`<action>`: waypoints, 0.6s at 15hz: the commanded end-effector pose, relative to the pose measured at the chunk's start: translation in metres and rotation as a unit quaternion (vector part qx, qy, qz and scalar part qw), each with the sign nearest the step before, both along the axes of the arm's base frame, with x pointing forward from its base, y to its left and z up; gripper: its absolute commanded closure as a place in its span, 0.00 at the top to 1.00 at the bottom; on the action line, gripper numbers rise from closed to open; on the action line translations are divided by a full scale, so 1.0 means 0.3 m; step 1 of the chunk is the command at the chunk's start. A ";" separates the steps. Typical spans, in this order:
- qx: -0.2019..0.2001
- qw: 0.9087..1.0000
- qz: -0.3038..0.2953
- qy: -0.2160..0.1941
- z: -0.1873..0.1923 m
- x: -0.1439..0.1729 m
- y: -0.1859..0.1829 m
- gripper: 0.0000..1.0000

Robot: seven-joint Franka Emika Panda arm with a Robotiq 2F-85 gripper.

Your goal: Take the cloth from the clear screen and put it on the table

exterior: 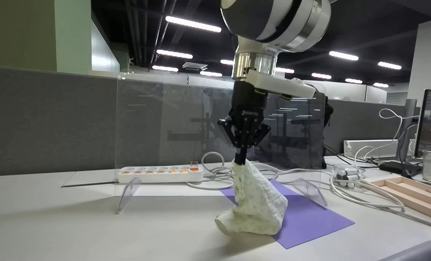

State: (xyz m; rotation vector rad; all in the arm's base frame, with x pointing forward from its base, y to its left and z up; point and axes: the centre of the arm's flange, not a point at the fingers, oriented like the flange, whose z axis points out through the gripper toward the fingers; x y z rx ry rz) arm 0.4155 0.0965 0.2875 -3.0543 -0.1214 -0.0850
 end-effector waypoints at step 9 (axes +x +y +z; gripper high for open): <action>-0.020 1.000 -0.004 -0.014 0.085 0.003 -0.004 0.80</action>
